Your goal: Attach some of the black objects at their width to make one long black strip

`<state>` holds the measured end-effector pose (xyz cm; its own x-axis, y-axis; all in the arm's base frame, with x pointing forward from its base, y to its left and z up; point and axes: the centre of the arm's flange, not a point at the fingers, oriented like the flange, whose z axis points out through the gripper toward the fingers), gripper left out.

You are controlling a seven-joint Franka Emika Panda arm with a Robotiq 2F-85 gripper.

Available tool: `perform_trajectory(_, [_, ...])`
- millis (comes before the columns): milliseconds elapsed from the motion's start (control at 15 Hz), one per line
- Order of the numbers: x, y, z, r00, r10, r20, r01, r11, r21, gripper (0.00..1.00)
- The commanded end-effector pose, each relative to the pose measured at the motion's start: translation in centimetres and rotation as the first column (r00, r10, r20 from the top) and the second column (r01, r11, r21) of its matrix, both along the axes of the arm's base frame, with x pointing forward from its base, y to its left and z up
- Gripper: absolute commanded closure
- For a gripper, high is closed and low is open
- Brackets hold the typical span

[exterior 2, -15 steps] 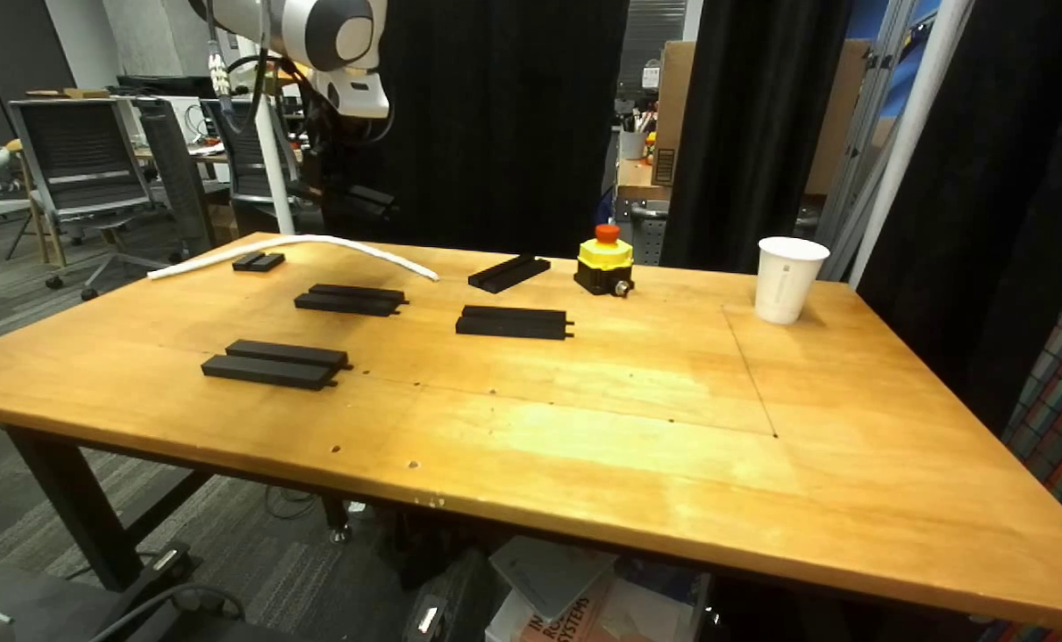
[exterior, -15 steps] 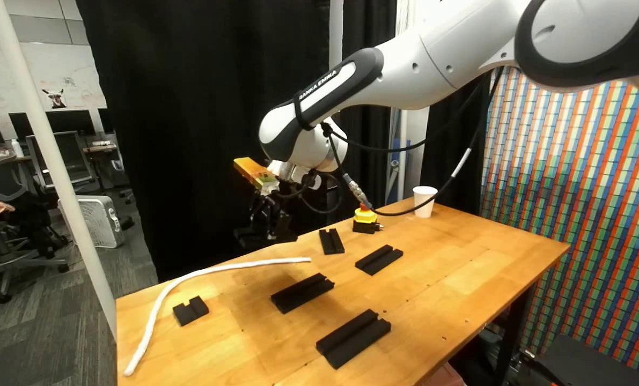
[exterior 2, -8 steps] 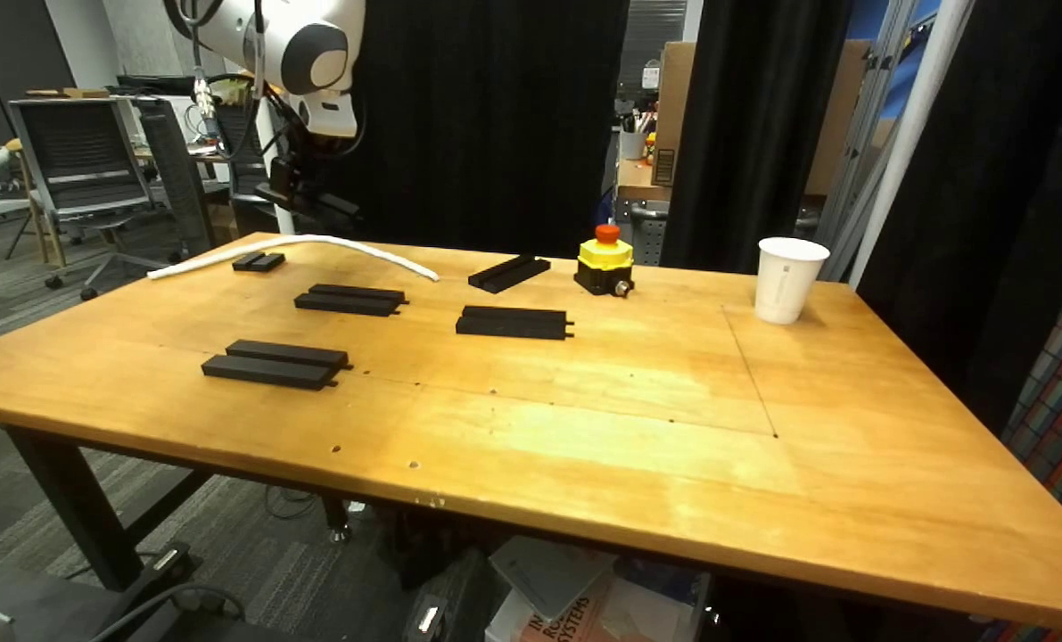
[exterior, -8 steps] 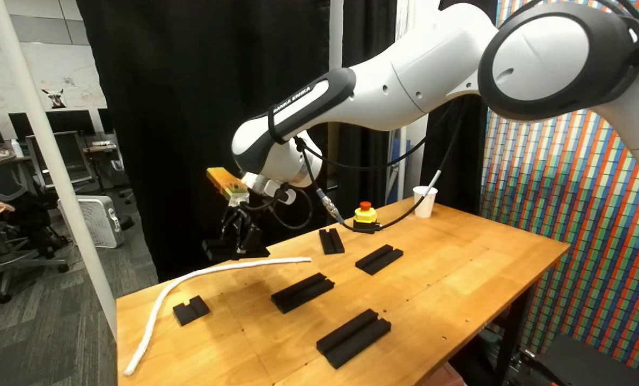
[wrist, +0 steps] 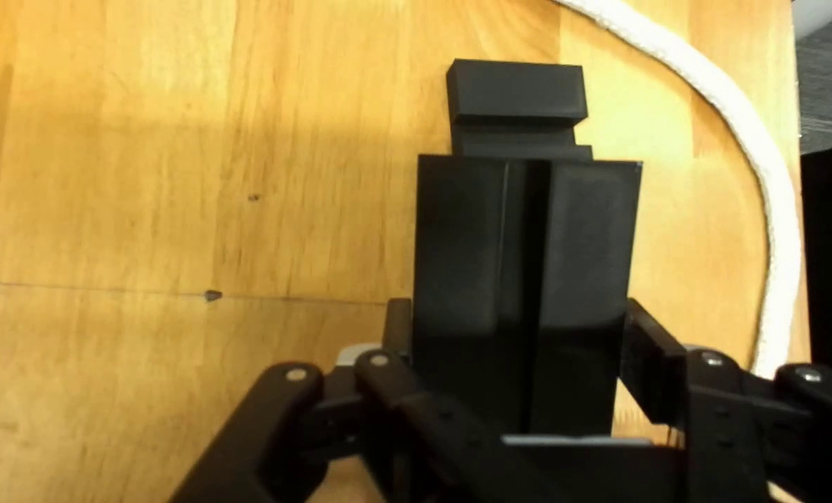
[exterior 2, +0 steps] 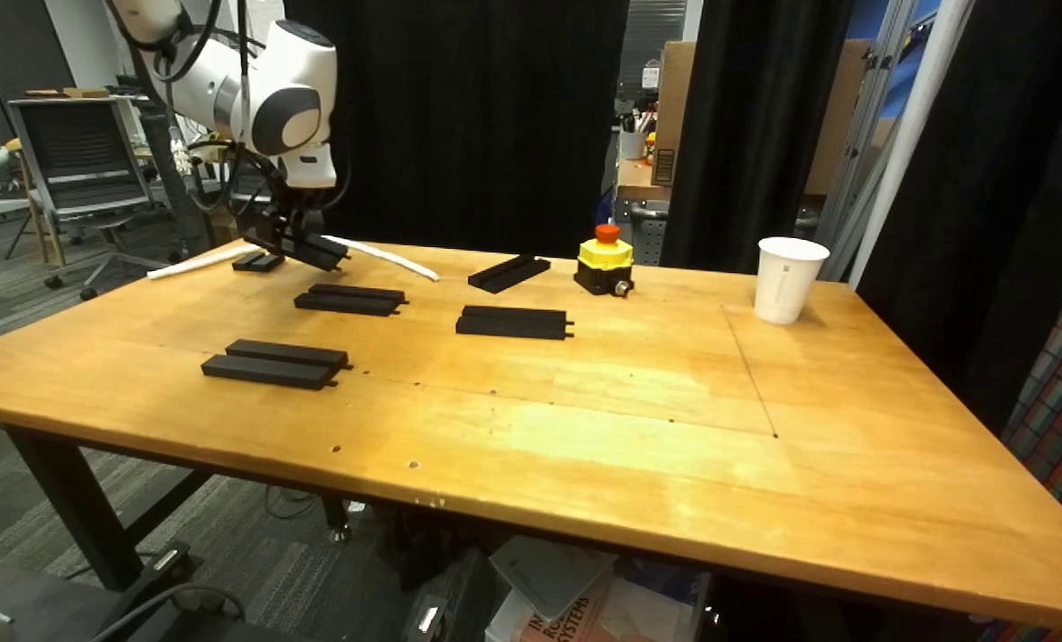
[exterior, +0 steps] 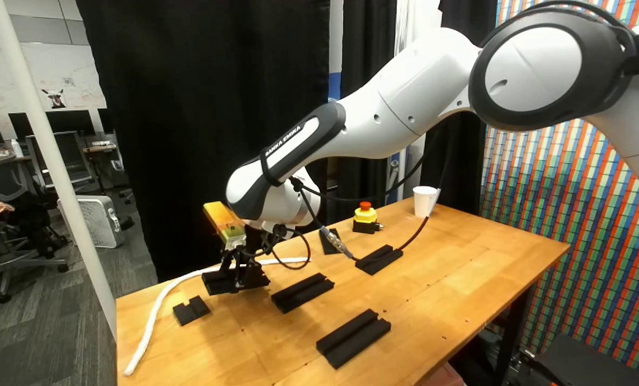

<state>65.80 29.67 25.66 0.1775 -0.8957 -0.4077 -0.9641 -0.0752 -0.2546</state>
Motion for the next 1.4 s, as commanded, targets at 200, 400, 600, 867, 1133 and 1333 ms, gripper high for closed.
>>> perform_trajectory(200, [-3.8, 3.4, -0.7, 1.000, -0.007, -0.010, 0.008, 0.996, 0.085, 0.54])
perform_trajectory(400, [-5.1, 4.3, -0.7, 0.999, -0.014, -0.046, 0.019, 0.993, 0.121, 0.54])
perform_trajectory(600, [-6.0, 4.3, -1.0, 0.997, -0.020, -0.075, 0.031, 0.988, 0.153, 0.54])
perform_trajectory(867, [-7.0, 3.1, -1.8, 0.993, -0.037, -0.114, 0.059, 0.979, 0.193, 0.54])
perform_trajectory(1133, [-7.5, 0.6, -3.6, 0.989, -0.042, -0.141, 0.071, 0.975, 0.209, 0.54])
perform_trajectory(1333, [-7.6, -1.3, -4.7, 0.989, -0.031, -0.147, 0.063, 0.974, 0.220, 0.54])
